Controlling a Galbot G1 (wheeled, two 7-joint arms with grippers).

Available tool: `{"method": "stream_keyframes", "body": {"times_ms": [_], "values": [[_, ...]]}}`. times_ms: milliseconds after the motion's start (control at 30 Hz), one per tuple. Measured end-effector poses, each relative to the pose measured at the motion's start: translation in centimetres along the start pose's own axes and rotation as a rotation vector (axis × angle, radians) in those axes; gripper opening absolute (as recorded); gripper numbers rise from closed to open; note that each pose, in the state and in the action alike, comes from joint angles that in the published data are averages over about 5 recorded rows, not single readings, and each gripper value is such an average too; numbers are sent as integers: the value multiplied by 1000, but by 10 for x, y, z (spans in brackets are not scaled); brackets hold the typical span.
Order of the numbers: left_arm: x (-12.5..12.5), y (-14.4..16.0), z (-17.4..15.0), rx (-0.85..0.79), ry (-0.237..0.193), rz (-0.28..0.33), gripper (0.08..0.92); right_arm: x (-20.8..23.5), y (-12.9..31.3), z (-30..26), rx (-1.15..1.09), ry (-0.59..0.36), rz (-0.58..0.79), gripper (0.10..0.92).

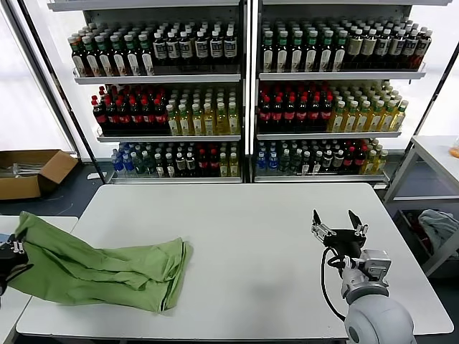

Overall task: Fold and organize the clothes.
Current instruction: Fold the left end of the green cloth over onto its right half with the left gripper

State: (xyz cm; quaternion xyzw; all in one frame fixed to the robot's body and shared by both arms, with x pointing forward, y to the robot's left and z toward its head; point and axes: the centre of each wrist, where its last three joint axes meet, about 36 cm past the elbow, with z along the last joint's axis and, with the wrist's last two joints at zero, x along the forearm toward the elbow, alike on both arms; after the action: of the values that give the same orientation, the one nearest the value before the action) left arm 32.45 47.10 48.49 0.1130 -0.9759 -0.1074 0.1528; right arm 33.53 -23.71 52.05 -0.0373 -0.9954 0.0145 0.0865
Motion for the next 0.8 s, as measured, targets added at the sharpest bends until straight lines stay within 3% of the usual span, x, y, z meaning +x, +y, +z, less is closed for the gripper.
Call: {"method": "stream_keyframes", "body": {"times_ms": [400, 800], "values": [[9, -111, 31, 95, 61, 197, 104, 25, 0, 9, -2, 15, 30, 823], [38, -191, 3, 151, 30, 363, 104, 37, 1, 17, -4, 39, 47, 823]]}}
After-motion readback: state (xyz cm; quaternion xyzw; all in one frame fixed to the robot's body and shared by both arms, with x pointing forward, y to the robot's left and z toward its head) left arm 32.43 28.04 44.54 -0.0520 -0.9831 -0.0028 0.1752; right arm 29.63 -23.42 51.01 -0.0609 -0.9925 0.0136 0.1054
